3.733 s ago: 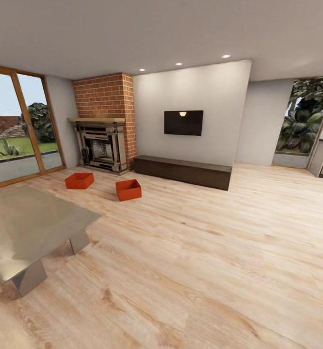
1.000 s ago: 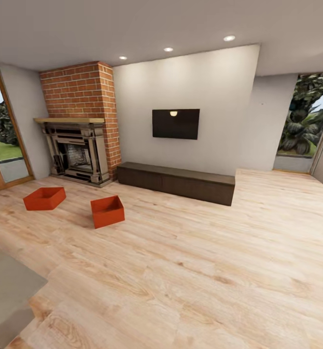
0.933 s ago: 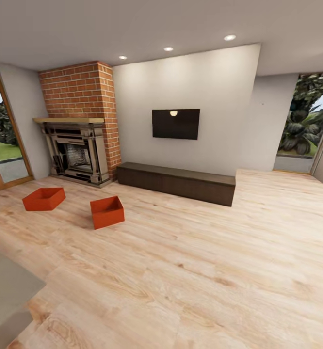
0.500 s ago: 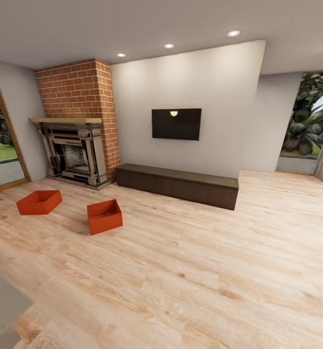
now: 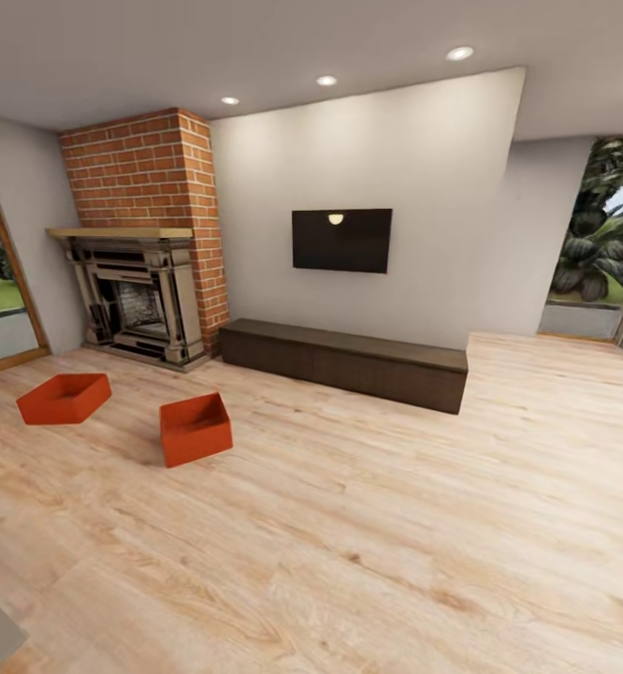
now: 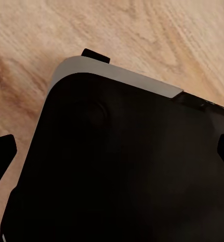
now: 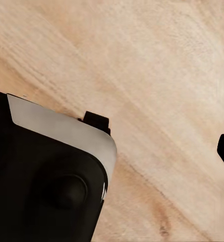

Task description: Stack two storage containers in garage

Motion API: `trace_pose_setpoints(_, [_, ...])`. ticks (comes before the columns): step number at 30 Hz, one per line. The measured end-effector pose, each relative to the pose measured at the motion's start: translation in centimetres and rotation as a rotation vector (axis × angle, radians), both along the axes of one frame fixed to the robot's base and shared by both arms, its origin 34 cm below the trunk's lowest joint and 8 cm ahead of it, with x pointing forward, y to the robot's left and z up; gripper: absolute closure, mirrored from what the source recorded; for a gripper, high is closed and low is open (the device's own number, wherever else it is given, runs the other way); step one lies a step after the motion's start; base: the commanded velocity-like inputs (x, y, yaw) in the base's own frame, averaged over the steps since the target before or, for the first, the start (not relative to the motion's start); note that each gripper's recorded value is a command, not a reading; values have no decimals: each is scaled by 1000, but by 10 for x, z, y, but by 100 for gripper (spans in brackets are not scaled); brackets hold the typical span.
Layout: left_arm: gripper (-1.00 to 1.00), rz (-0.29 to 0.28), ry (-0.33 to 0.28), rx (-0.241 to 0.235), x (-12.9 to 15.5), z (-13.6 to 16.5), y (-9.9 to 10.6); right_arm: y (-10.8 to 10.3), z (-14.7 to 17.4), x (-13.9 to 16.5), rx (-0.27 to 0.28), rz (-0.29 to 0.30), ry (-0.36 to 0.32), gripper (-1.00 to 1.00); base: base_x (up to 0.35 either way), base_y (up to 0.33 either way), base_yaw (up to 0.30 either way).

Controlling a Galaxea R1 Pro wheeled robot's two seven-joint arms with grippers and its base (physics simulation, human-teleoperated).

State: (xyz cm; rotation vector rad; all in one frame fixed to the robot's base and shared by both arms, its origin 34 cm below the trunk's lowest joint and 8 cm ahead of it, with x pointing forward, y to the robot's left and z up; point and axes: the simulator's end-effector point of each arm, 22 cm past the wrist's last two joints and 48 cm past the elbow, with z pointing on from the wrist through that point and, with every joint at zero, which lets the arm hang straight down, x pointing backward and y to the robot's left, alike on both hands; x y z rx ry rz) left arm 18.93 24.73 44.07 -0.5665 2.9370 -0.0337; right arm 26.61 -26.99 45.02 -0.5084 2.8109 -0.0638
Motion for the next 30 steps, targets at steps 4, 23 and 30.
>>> trace_pose_setpoints(4, [-100, 0, -1, 0, 0, 0, 0, 0, 0, 0, 0, 0, 0, -100, 322, 0, 0])
trace_pose_setpoints(23, [-100, 0, 0, 0, 0, 0, 0, 2, 0, 0, 1, -4, -2, -100, 322, 0, 79])
trace_pose_setpoints(30, [-100, 0, 0, 0, 0, 0, 0, 1, 0, 0, -1, -4, -2, -100, 322, 0, 267])
